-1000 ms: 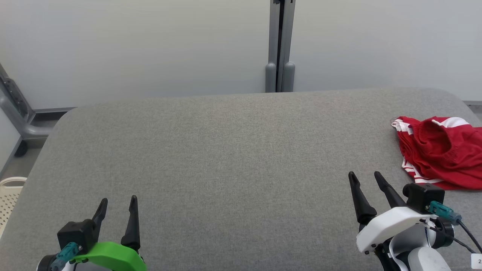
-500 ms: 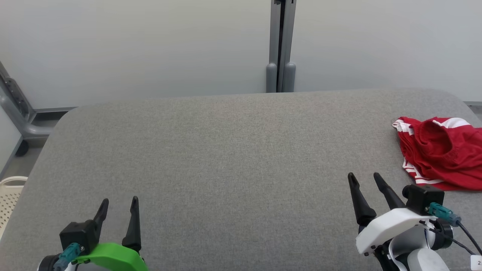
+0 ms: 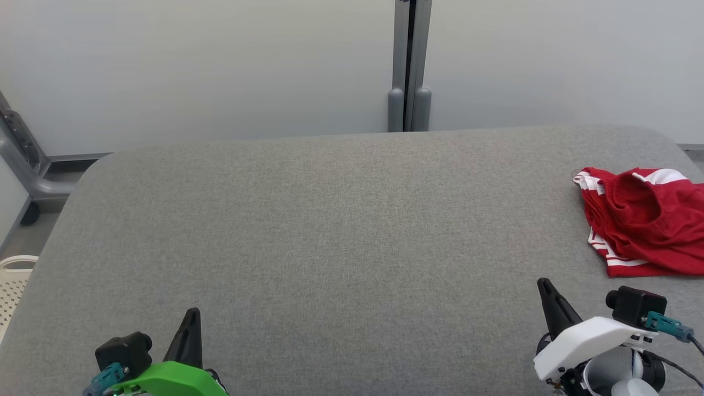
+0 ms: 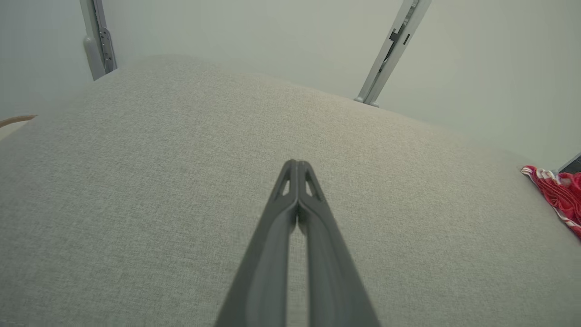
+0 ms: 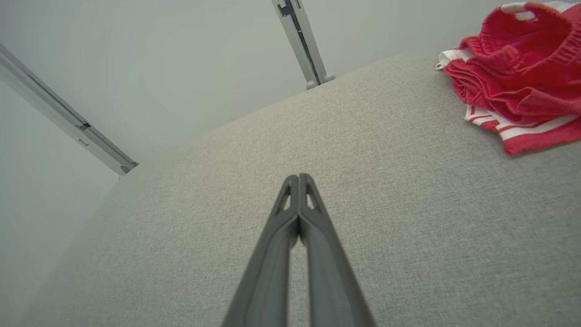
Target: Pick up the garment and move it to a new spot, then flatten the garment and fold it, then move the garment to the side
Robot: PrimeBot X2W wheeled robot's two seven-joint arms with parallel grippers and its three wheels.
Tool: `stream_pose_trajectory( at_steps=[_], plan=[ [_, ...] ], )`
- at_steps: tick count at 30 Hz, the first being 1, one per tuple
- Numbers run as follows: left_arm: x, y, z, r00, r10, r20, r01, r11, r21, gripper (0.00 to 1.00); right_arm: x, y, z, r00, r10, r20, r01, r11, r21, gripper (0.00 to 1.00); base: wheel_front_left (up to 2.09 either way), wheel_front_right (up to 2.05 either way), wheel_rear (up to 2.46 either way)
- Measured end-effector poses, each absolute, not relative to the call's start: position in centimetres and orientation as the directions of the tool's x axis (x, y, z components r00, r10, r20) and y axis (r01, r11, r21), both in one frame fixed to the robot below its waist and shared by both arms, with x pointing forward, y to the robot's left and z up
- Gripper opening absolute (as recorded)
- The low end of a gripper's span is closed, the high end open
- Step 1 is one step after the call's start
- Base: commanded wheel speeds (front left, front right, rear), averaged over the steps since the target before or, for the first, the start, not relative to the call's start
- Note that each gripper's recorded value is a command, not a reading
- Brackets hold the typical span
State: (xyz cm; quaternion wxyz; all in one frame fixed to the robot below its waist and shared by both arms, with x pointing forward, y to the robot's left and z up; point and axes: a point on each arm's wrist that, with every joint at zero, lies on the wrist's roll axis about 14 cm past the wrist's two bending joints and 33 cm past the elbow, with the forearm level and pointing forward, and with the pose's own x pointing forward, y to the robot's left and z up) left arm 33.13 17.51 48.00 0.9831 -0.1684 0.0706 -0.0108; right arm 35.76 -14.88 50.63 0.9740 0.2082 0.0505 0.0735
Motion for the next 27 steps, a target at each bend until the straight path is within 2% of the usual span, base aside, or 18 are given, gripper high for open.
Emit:
stream_pose_trajectory(
  at_steps=[27],
  plan=[
    [35.3, 16.4, 48.6, 0.988, -0.067, -0.140, -0.047, 0.729, -0.683, 0.00, 37.0, -18.3, 50.5, 0.992, 0.092, -0.082, -0.004, 0.686, 0.727, 0.00, 0.00, 0.00, 0.00]
  ],
)
